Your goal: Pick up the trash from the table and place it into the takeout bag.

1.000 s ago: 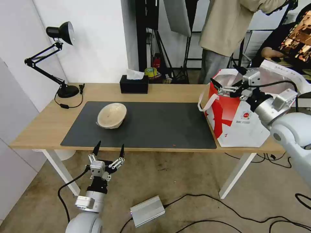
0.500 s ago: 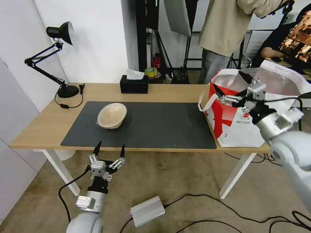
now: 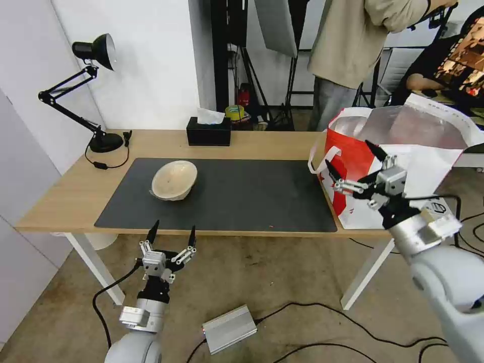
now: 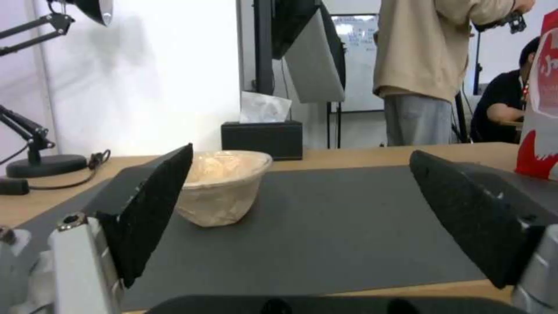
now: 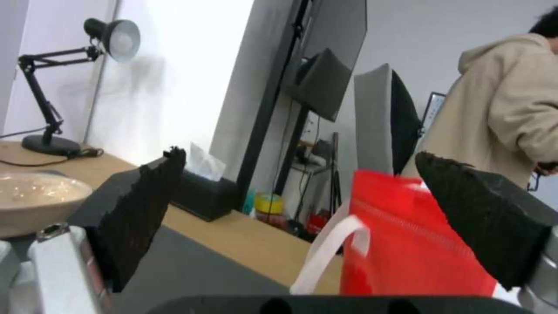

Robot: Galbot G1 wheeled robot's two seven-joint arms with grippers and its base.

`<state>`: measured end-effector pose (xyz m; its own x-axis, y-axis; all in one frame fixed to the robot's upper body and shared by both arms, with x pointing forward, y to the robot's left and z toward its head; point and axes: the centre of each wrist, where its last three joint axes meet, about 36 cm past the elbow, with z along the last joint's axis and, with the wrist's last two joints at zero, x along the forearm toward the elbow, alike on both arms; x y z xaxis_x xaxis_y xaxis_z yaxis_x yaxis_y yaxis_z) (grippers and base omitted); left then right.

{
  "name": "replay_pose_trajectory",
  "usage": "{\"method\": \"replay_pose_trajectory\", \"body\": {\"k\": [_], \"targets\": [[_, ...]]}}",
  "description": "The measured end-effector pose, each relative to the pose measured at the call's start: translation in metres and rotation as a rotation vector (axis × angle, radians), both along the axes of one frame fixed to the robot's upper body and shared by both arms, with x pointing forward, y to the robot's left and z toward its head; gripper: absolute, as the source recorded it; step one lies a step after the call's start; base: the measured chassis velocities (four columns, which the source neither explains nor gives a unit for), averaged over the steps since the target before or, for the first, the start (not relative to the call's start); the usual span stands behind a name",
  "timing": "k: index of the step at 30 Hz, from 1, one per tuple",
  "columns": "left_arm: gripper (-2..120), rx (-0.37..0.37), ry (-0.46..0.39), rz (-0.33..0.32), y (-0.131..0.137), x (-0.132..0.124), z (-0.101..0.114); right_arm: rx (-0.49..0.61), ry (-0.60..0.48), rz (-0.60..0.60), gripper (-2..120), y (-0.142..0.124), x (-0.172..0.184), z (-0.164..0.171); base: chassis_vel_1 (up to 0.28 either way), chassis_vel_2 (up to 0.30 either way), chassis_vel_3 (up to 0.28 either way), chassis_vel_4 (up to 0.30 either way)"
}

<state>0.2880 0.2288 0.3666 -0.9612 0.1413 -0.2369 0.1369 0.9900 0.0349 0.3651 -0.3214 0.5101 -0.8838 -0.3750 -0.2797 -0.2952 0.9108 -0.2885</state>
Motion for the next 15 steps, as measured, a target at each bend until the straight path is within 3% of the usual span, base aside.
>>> {"method": "replay_pose_trajectory", "body": {"k": [15], "targets": [[100,-0.004,-0.011,0.001,0.005,0.002,0.003,0.021,0.034,-0.018,100,0.006,-0.018,-0.060,0.000,0.000,0.000,0.000]]}}
